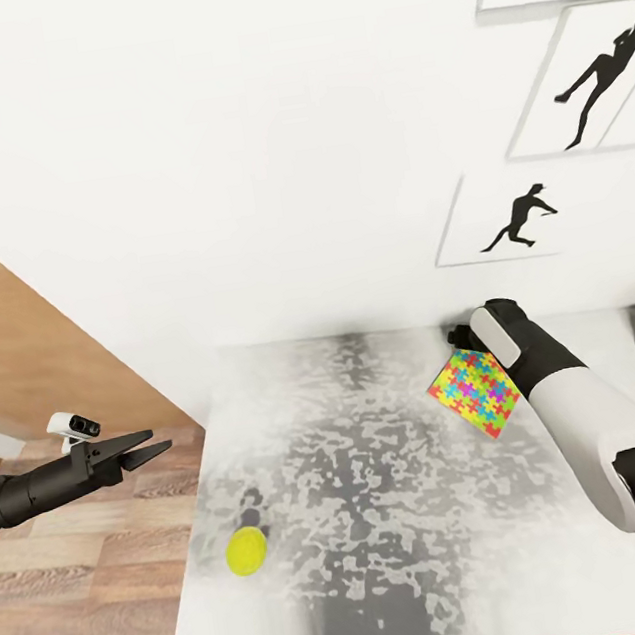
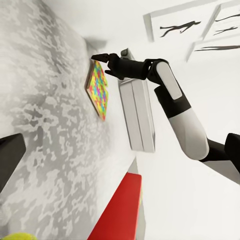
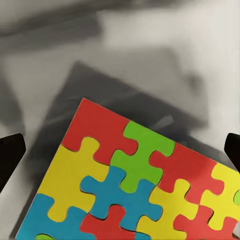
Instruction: Put all the toys in the child's room - the three board games (two on the bed and one on the table), the two jigsaw puzzles on the table, and the tennis ball on the table - inside the toy box on the table in the child's room.
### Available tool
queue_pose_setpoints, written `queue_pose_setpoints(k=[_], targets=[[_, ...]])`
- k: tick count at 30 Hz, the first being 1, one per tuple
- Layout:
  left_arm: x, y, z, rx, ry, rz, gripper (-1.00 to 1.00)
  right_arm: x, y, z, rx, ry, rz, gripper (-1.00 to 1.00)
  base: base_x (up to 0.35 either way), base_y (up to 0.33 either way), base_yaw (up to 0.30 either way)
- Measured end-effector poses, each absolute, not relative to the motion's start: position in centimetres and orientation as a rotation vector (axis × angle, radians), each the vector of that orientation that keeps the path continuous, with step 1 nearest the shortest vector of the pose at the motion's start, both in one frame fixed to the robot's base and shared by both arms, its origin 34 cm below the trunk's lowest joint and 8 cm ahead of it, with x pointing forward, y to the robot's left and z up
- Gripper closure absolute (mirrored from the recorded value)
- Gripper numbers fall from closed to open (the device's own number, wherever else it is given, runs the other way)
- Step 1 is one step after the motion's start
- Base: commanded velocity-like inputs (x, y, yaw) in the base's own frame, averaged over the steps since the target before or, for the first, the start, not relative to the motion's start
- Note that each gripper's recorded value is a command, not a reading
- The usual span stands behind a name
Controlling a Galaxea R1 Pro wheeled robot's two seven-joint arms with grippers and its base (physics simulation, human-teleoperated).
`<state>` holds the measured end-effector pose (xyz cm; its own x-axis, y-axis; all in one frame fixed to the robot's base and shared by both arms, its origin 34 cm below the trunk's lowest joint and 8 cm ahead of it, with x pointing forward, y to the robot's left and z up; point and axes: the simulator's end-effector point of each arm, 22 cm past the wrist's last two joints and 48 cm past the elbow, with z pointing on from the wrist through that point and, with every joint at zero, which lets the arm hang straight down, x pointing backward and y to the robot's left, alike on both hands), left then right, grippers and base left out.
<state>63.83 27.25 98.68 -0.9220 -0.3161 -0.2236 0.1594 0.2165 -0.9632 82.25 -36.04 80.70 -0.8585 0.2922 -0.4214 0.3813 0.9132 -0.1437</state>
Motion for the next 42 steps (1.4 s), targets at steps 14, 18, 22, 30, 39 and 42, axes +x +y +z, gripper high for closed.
queue_pose_setpoints(k=[14,18,22,30,39,42], targets=[[63.74,27.25,97.85,-0.161,2.136,-1.758,-1.00,82.57,-35.86,80.31,0.486,2.669,-0.309,-1.00,0.000,0.000,0.000],[63.74,27.25,97.82,-0.161,2.136,-1.758,-1.00,82.60,-35.84,80.32,0.483,2.668,-0.312,-1.00,0.000,0.000,0.000],[63.74,27.25,97.80,-0.161,2.137,-1.757,-1.00,82.62,-35.84,80.31,0.485,2.667,-0.309,-1.00,-0.017,0.000,0.000],[63.78,27.25,97.76,-0.162,2.137,-1.758,-1.00,82.70,-36.01,80.33,0.477,2.663,-0.319,-1.00,-0.149,0.003,0.000],[63.78,27.25,97.76,-0.162,2.137,-1.758,-1.00,82.61,-36.36,80.40,0.467,2.664,-0.339,-1.00,-0.073,0.122,0.000],[63.77,27.25,97.77,-0.162,2.137,-1.758,-1.00,82.62,-36.31,80.40,0.470,2.663,-0.334,-1.00,-0.048,0.029,0.000]])
